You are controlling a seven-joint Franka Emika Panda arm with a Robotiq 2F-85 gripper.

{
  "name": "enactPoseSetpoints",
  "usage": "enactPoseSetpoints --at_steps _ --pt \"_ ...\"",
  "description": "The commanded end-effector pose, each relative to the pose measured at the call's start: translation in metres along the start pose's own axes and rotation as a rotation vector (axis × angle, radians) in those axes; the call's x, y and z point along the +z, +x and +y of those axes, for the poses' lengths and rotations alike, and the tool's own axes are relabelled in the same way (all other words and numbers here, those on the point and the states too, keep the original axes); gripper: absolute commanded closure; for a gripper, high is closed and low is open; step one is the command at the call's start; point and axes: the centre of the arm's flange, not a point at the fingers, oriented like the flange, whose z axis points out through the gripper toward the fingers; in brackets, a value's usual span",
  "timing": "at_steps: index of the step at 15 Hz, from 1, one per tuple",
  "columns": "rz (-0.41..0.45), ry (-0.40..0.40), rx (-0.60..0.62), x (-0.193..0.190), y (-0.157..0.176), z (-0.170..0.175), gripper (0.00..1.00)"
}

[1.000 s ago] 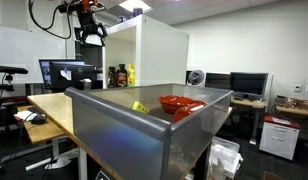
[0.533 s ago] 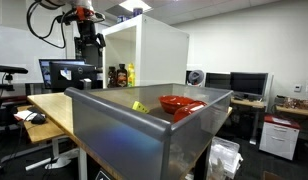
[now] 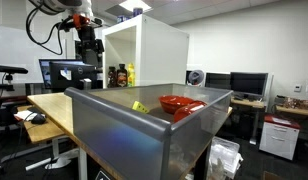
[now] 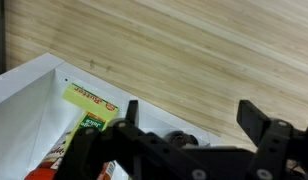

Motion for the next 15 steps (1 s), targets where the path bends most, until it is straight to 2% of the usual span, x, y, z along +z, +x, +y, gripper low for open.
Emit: enactPoseSetpoints --at_steps 1,12,14,15 --pt "0.028 0.015 0.053 0.012 -0.001 -0.008 0.00" --pt "0.089 0.019 0.117 0.025 0.004 -0.016 0.00" --pt "0.102 0.021 0.120 0.026 0.005 -0.016 0.26" --pt "0.113 0.024 0.120 0.027 0.005 -0.016 0.30"
